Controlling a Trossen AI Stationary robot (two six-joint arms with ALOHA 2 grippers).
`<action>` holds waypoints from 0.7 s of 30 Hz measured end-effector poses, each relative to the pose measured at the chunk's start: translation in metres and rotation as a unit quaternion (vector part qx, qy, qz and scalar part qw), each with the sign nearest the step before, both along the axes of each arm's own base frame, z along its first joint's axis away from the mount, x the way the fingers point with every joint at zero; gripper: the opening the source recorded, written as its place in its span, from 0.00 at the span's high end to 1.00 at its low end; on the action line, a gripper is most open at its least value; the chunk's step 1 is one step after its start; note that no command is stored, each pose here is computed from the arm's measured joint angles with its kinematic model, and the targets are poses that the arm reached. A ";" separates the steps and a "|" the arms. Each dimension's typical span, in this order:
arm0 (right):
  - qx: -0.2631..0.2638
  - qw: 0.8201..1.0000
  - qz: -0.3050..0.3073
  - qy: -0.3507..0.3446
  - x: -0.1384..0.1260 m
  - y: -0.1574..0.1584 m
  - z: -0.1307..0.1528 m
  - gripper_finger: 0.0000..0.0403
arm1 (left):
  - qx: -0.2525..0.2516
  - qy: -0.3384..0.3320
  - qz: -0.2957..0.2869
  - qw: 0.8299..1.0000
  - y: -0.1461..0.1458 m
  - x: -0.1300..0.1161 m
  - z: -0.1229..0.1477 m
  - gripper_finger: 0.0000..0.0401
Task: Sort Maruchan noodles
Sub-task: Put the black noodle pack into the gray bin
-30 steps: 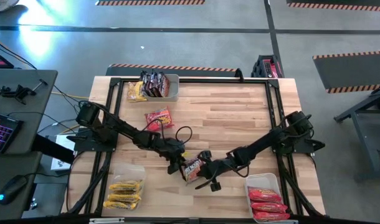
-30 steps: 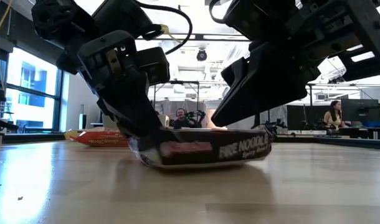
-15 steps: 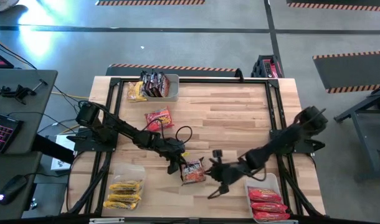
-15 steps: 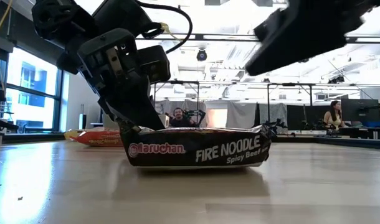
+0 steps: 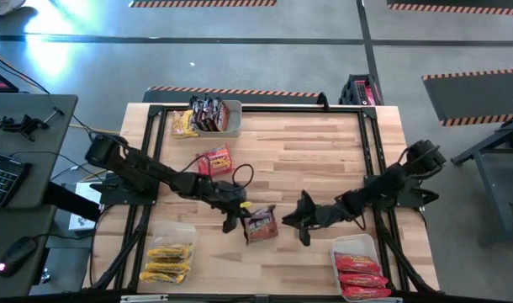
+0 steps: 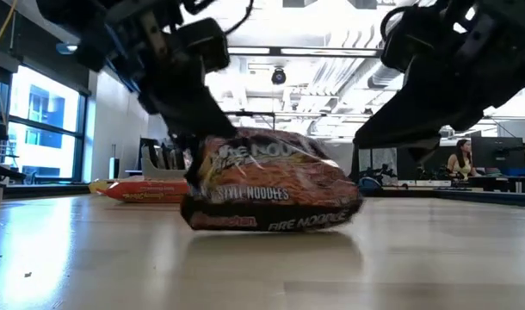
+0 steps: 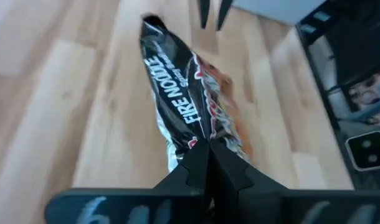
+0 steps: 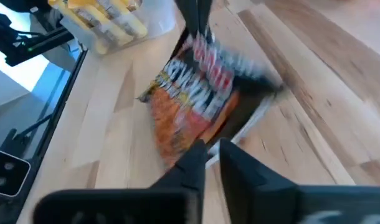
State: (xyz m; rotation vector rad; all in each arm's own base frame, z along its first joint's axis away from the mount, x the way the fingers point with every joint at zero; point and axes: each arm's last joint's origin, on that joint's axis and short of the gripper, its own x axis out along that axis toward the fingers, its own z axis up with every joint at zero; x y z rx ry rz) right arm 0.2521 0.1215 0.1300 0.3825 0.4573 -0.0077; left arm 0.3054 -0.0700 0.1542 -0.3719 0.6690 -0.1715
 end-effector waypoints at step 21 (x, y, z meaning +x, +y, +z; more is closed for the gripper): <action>-0.003 0.997 0.052 -0.060 0.033 -0.033 -0.029 0.38 | 0.036 -0.032 -0.017 0.999 -0.022 -0.011 0.016 1.00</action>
